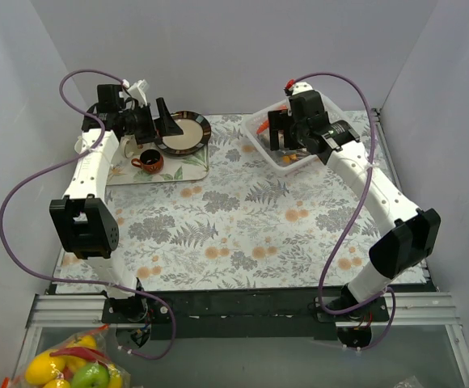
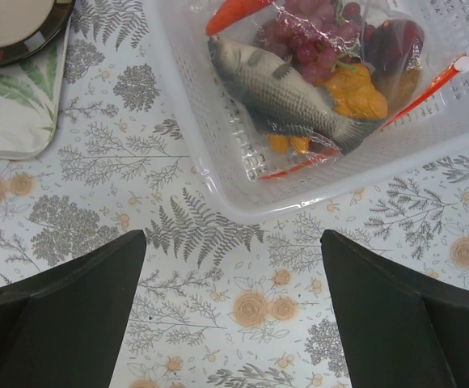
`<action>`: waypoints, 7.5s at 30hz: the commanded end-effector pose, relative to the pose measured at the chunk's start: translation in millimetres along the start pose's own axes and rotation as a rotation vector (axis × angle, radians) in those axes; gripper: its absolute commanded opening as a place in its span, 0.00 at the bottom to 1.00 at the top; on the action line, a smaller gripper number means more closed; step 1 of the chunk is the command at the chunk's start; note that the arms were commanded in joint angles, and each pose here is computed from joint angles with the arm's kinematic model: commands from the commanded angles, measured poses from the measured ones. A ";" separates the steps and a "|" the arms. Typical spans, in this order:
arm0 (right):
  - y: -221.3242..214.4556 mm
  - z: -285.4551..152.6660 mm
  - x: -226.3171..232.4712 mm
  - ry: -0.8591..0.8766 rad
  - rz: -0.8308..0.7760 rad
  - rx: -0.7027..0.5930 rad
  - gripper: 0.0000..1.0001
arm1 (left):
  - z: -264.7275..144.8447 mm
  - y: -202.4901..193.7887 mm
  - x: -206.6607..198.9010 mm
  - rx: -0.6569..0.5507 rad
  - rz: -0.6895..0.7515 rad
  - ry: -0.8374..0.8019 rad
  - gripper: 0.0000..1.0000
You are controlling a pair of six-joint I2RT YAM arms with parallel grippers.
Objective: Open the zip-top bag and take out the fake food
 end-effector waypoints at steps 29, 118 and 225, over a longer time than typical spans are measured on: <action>-55.5 136.9 30.3 0.050 -0.186 -0.031 0.76 | -0.5 -14.2 -1.0 0.013 0.011 -0.011 0.98; -219.5 -46.1 42.6 0.202 0.076 0.259 0.99 | 1.0 -180.1 -82.6 0.311 0.196 -0.540 0.98; -28.4 -103.3 217.9 0.927 -0.066 -0.156 0.01 | -93.6 -77.9 12.8 -0.199 0.190 -0.875 0.98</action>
Point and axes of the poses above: each gripper's point midway between its finger pads, its own z axis out along the fingers, its own x axis along the line the jaws close on, y = z × x, the point moved 9 cm from there along -z, back along the fingers, and after that the axes turned 7 degrees about z, right-handed, at the moved point
